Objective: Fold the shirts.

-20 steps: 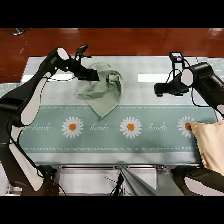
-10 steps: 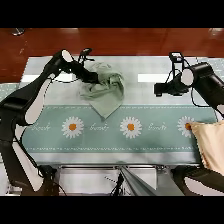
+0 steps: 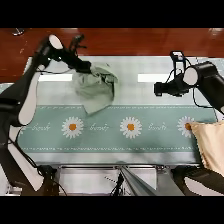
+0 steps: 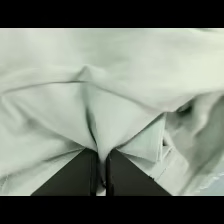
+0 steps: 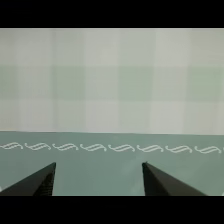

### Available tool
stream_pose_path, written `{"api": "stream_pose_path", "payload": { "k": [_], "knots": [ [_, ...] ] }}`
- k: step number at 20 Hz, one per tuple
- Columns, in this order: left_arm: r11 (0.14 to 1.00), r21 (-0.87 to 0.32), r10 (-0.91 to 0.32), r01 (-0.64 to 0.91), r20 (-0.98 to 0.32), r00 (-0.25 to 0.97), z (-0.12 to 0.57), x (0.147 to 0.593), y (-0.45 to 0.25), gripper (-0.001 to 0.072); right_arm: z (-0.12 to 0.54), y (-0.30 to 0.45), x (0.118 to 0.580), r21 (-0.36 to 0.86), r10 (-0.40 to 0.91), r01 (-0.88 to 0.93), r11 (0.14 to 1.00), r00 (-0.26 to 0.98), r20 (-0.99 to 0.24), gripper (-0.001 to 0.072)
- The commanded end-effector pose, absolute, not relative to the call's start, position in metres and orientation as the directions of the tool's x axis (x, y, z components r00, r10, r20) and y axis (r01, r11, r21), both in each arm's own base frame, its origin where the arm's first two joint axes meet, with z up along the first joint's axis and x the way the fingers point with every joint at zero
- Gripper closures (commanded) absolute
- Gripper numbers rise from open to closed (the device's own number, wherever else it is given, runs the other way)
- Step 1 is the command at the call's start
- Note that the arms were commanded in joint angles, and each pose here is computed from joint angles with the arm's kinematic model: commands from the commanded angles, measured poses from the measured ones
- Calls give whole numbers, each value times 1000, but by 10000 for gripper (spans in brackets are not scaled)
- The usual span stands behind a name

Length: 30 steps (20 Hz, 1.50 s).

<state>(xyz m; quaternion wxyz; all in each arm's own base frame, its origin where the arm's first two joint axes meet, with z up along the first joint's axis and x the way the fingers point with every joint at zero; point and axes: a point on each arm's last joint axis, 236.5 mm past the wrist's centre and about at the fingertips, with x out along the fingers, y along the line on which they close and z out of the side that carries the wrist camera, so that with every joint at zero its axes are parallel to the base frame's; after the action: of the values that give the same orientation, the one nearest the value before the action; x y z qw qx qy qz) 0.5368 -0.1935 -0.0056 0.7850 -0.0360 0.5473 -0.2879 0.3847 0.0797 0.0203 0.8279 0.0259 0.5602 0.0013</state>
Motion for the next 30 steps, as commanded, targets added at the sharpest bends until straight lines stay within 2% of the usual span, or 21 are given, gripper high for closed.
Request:
{"api": "stream_pose_path", "payload": {
  "k": [1,4,7,12,14,19,21,23,25,30],
  "knots": [
    [833,-355,-530,424,-730,431,93,554,-187,686,51,80,381,66,51,19,998,440,-897,87],
    [828,-296,-553,477,-573,604,200,546,-190,686,93,77,371,92,72,12,996,523,-849,87],
    [817,-230,-574,529,-409,709,298,513,-195,686,133,73,351,116,90,5,993,595,-799,87],
    [783,-148,-621,604,-221,752,405,435,-205,686,183,65,312,151,117,-9,988,676,-728,87],
    [744,-192,-668,640,-196,718,422,402,-219,686,197,62,300,160,123,-13,987,702,-701,87],
    [611,-289,-786,737,-329,523,352,327,-282,687,213,58,285,169,130,-20,985,732,-669,87],
    [585,-312,-806,749,-331,491,324,301,-295,687,210,58,284,167,127,-17,986,724,-678,87],
    [596,-351,-800,722,-338,496,289,287,-293,686,209,57,283,166,126,-16,986,721,-681,87],
    [632,-443,-774,636,-408,485,230,277,-283,686,209,57,283,167,126,-15,986,721,-682,87],
    [695,-570,-713,439,-627,315,53,225,-278,686,196,60,285,174,131,-9,985,696,-706,87]
  ]
}}
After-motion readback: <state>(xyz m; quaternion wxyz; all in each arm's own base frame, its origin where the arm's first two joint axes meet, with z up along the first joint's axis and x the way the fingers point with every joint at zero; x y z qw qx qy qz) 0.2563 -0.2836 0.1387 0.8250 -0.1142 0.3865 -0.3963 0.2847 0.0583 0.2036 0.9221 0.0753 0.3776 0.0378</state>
